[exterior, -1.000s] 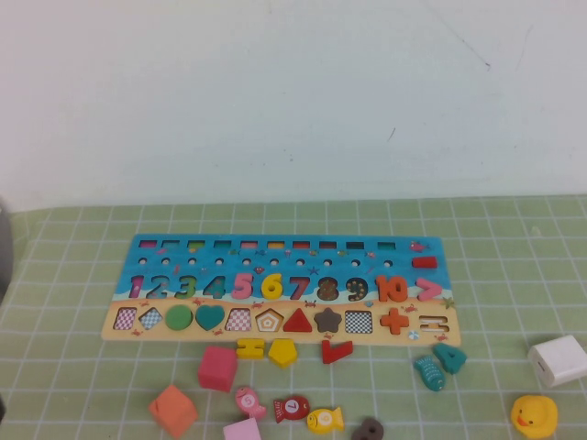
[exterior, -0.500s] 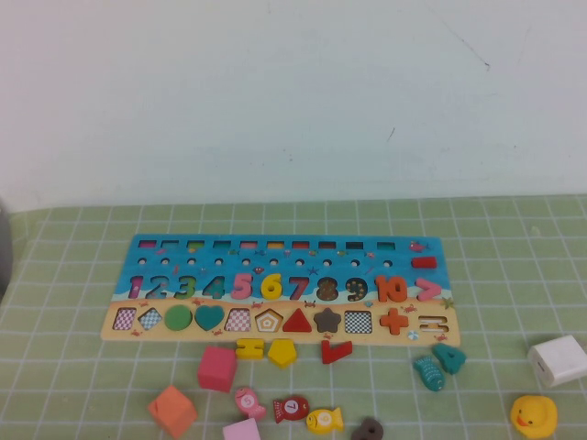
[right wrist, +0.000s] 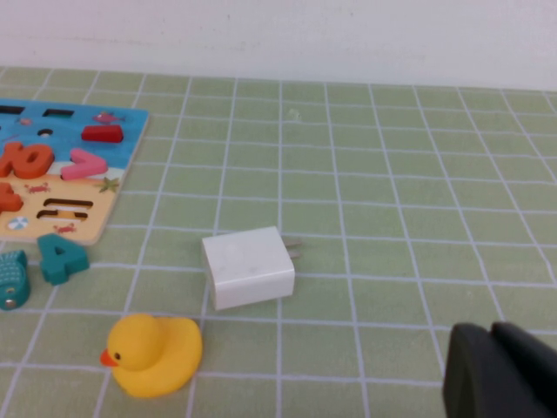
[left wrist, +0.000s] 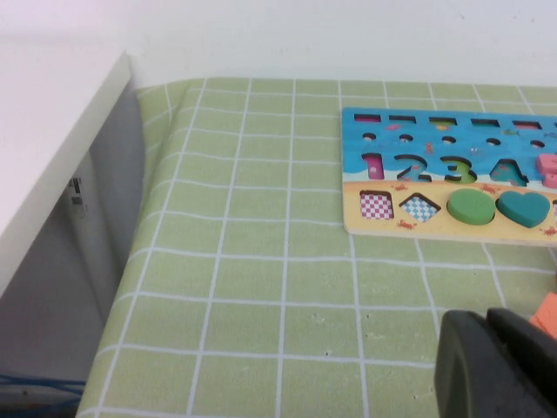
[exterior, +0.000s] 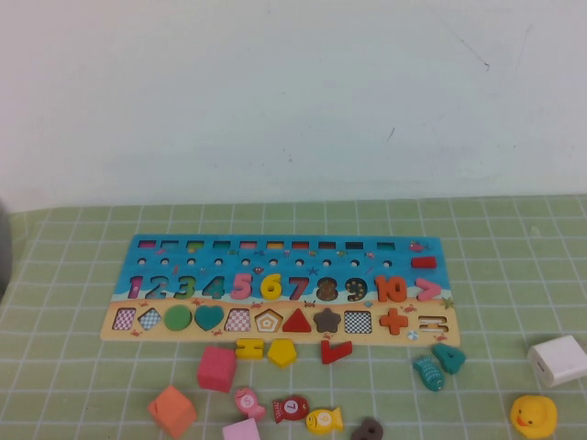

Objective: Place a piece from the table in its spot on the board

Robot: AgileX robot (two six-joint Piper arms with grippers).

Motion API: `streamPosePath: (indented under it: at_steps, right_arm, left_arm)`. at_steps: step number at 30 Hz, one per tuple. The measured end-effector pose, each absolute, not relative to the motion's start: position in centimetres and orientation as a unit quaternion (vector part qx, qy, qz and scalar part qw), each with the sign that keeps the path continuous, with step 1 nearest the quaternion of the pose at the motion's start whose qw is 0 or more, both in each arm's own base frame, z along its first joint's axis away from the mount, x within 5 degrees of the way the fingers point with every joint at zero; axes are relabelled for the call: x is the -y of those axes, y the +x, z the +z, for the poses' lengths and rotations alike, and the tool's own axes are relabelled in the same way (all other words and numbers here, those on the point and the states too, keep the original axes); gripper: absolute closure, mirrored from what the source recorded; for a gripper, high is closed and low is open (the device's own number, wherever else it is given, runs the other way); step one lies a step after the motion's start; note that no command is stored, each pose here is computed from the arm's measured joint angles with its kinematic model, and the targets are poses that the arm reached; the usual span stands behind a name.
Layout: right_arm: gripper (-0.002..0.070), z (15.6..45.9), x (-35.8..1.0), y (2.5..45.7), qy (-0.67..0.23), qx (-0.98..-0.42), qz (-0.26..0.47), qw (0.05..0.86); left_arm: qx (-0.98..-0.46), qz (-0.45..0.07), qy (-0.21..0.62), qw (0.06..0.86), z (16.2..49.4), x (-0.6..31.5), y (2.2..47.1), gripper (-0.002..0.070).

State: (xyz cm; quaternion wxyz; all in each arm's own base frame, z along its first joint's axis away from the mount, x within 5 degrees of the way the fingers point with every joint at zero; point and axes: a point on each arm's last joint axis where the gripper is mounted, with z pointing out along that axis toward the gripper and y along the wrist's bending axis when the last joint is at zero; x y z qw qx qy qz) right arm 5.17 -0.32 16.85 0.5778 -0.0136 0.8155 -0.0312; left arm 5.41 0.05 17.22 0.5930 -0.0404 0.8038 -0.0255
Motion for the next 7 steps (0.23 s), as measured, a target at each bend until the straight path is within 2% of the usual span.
streamPosePath:
  at_steps: [7]
  right_arm:
    - [0.0676,16.85,0.32,5.17,-0.014,-0.815,-0.031,0.578]
  left_arm:
    - [-0.799,-0.026,-0.040,0.600,17.31,-0.05,5.33,0.0676]
